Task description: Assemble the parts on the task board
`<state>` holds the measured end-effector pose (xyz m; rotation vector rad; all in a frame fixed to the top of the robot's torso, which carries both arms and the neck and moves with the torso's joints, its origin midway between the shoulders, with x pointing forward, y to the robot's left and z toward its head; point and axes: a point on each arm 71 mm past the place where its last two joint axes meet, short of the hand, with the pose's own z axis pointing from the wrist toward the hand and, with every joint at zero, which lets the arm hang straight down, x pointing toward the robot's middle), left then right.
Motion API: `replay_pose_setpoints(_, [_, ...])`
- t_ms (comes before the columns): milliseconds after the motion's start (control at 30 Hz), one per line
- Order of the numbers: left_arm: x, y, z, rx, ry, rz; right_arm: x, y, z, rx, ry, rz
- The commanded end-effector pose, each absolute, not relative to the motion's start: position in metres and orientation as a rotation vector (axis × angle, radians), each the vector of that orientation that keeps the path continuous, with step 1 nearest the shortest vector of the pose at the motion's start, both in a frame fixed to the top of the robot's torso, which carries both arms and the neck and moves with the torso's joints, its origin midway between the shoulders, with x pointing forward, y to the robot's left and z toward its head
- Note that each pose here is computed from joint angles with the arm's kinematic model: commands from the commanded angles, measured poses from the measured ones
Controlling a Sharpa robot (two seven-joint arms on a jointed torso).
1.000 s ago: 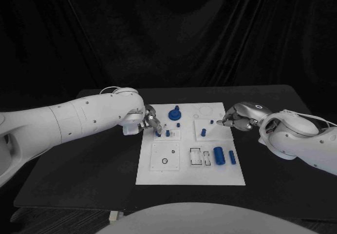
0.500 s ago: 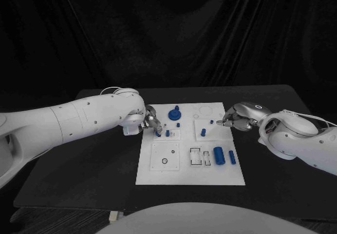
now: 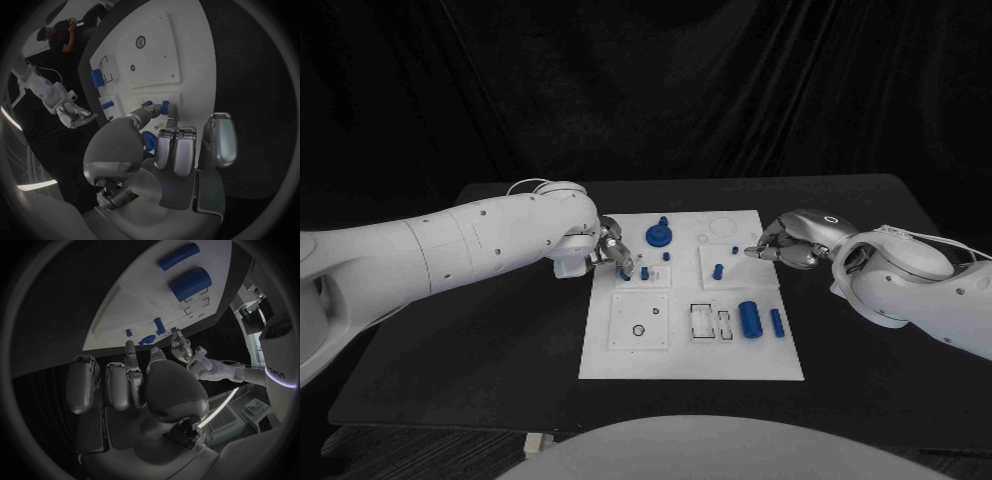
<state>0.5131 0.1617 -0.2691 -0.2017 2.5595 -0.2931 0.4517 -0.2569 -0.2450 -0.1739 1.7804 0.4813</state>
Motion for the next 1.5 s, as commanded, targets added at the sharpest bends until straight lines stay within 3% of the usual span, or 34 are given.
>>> replay_pose_setpoints(33, [0.5114, 0.1596, -0.2713, -0.183, 2.574, -0.305, 0.4511, -0.2575, -0.2462, -0.168, 1.786, 0.47])
replay_pose_setpoints(1500, [0.5128, 0.1661, -0.2746, -0.162, 2.575, -0.265, 0.4508, -0.2582, -0.2464, -0.168, 1.789, 0.469])
